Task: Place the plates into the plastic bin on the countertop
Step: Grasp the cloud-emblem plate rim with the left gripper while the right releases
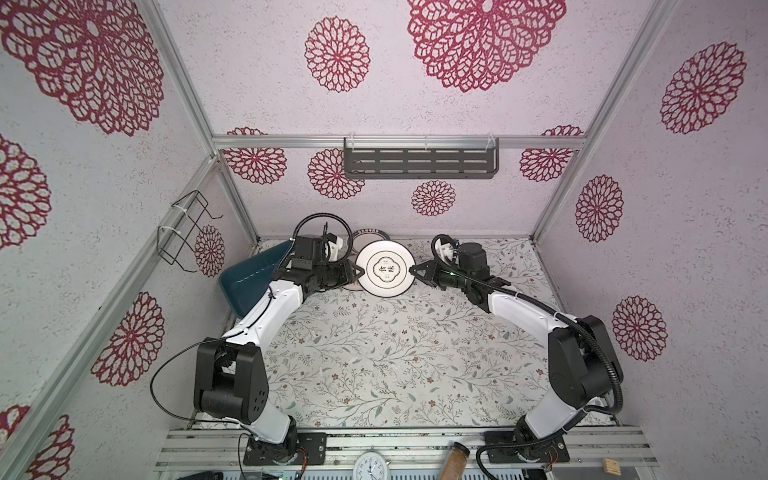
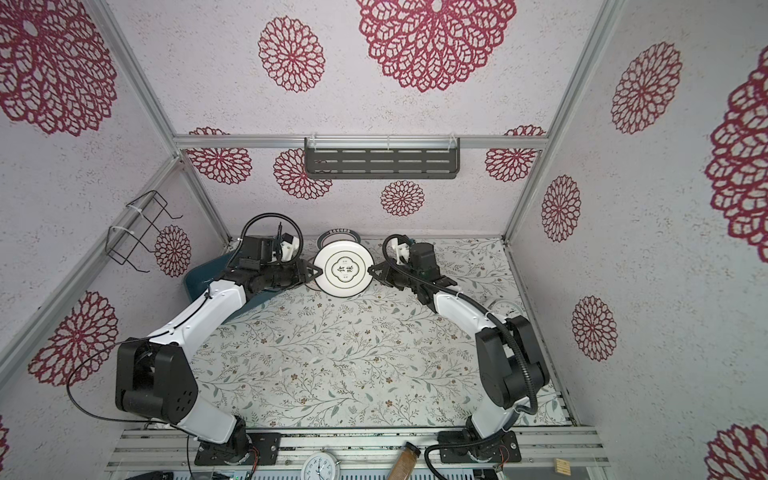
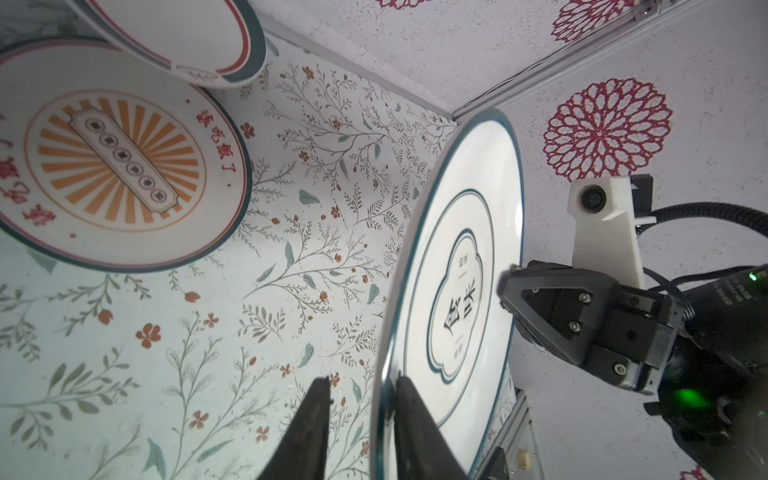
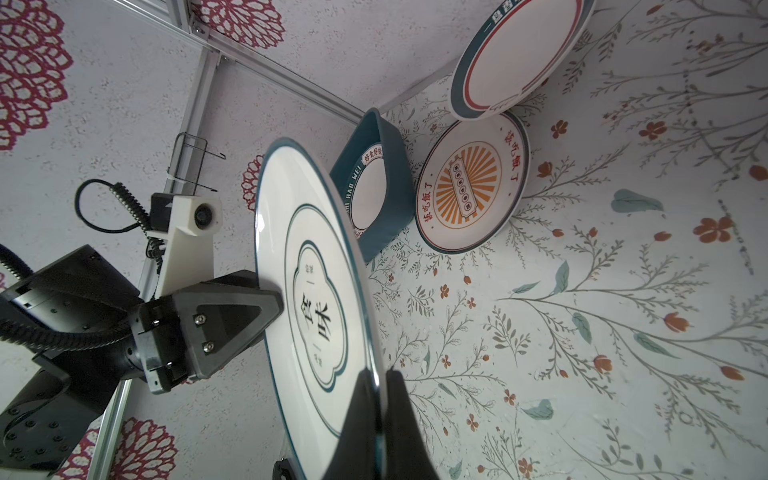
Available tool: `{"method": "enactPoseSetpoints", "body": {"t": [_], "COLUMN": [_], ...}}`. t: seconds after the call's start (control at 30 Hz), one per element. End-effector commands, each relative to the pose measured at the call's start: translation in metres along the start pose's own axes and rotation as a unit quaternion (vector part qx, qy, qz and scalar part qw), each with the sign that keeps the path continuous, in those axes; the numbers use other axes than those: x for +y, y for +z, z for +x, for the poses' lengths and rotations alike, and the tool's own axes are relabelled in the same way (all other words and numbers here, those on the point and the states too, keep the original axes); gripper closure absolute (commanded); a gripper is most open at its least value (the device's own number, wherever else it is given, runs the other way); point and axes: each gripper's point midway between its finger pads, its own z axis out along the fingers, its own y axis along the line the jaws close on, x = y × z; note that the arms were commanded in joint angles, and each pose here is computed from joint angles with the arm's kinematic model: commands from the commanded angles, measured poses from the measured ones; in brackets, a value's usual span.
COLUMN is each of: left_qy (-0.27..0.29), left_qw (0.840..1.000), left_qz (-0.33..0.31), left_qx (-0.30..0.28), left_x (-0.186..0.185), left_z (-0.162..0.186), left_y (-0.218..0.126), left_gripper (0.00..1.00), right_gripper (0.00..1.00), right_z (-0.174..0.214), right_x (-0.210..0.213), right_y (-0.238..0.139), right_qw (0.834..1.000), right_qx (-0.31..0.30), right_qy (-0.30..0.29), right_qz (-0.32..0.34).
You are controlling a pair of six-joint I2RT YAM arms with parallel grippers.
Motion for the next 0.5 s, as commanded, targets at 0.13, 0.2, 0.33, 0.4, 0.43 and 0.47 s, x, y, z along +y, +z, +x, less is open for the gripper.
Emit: {"method": "enactPoseSetpoints", "body": {"t": [0.13,0.2,0.33,0.4,0.43,0.47], "left_qy": [-0.004,-0.008,-0.016,-0.022,-0.025,-0.029], "left_qw": [1.0,1.0,1.0,0.999,0.999,0.999], "left_qz": [0.012,0.015,0.018,0.016,0.015,0.013], "left_qx": [-0.005,-0.007,-0.014,-0.019,-0.023,-0.026], "left_x": [0.004,0.005,0.007,0.012,0.014,0.017], "left_z": [-0.005,-0.006,-0.011,-0.014,-0.016,-0.019], "left_y": [0.0,-0.002,-0.006,-0.008,-0.01,-0.012], "left_gripper": [0.98,1.0,1.0,1.0,1.0,1.0], "right_gripper": [0.94,0.73,0.44,0.32,0.26,0.22], "right_z": [-0.021,-0.023,-0.026,-0.029,-0.031,-0.032], "right_x": [0.045,0.045,0.046,0.046,0.045,0.045], "right_y": [0.002,0.002,0.002,0.0,-0.002,-0.003], "right_qw": [0.997,0.997,0.996,0.996,0.996,0.996], "right_qx": [-0.018,-0.026,-0.034,-0.04,-0.044,-0.047], "right_qy": [-0.033,-0.037,-0.046,-0.053,-0.056,-0.061], "right_qz": [-0.065,-0.065,-0.065,-0.06,-0.054,-0.049]}}
